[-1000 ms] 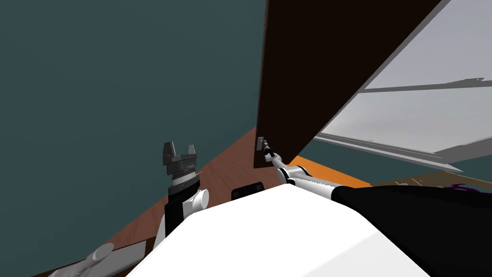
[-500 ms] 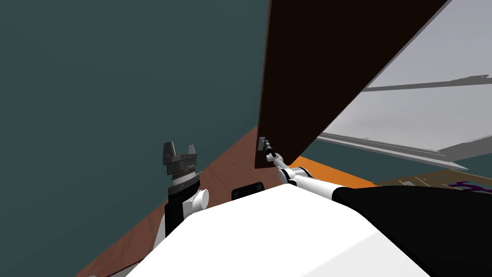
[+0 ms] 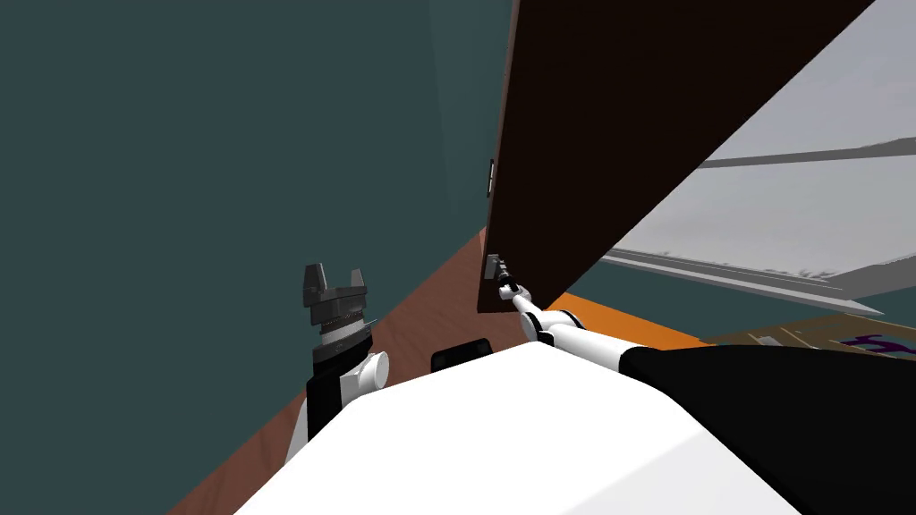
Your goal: Push the door open
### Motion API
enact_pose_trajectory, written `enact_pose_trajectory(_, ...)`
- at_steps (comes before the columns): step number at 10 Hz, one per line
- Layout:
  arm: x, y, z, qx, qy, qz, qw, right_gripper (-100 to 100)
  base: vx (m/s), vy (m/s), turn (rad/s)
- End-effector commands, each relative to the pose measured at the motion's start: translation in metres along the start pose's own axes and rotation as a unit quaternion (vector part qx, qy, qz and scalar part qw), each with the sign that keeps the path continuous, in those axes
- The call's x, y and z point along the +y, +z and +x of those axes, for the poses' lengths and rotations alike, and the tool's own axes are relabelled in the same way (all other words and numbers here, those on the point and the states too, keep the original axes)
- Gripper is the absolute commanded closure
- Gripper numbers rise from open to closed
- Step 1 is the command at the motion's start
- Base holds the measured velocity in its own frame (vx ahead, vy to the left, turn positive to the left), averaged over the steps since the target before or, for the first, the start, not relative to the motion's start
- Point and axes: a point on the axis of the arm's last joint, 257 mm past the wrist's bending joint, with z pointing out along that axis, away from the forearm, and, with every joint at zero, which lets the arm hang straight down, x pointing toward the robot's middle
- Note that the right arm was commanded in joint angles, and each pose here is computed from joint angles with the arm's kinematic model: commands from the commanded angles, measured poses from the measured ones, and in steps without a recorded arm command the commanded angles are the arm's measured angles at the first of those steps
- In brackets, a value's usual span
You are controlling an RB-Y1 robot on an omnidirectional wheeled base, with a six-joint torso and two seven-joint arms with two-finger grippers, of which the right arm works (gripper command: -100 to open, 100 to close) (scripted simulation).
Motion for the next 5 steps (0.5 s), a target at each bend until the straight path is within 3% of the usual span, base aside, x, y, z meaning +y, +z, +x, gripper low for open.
enact_pose_trajectory(1, 0.004, 0.0012, -0.005, -0.006, 0.0, -0.005, 1.0, 100, 0.152, 0.084, -0.049)
enact_pose_trajectory(4, 0.005, 0.0003, -0.02, -0.02, 0.0, -0.005, 0.9998, 100, 0.143, 0.103, -0.06)
enact_pose_trajectory(5, 0.003, -0.0005, -0.024, -0.022, -0.002, -0.003, 0.9998, 100, 0.06, 0.034, -0.052)
